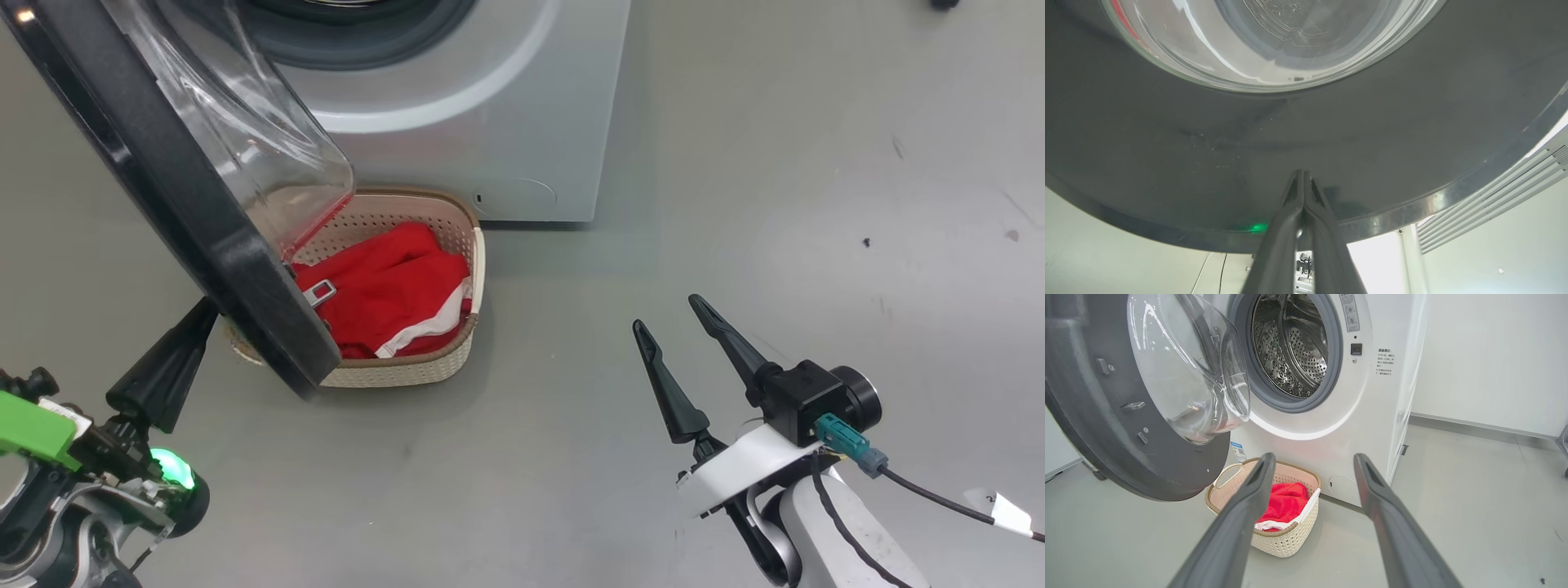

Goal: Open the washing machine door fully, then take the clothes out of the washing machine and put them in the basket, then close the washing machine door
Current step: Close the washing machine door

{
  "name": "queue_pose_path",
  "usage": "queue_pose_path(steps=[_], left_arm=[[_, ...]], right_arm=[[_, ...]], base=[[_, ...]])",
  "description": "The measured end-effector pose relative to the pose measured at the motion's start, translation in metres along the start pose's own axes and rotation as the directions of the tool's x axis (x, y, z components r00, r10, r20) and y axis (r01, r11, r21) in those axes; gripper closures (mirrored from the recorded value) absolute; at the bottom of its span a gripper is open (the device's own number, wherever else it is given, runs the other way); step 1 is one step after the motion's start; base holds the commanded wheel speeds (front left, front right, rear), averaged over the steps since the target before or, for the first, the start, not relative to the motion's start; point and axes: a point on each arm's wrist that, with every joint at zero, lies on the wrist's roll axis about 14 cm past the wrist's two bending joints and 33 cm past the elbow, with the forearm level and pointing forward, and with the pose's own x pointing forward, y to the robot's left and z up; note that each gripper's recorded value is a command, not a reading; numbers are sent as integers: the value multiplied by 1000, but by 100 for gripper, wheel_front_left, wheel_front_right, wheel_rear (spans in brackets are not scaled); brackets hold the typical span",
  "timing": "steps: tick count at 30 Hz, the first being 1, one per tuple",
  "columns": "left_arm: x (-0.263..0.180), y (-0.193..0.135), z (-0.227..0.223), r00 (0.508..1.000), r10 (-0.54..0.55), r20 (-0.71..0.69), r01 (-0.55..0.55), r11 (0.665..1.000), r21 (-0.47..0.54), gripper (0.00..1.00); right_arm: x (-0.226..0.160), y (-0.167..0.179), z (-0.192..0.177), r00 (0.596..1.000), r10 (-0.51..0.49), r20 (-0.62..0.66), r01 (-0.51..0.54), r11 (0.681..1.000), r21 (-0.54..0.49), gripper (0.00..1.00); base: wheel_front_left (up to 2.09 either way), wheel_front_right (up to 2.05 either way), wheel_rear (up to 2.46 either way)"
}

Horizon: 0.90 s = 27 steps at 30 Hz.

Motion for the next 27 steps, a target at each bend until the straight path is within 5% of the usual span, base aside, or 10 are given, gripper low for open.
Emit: queue_pose_path(steps=[27], left_arm=[[63, 47, -27, 995, 87, -44, -90, 991, -94, 100]], right_arm=[[-34, -50, 12, 983, -180, 22, 181, 983, -20, 0]], base=[[0, 0, 0]])
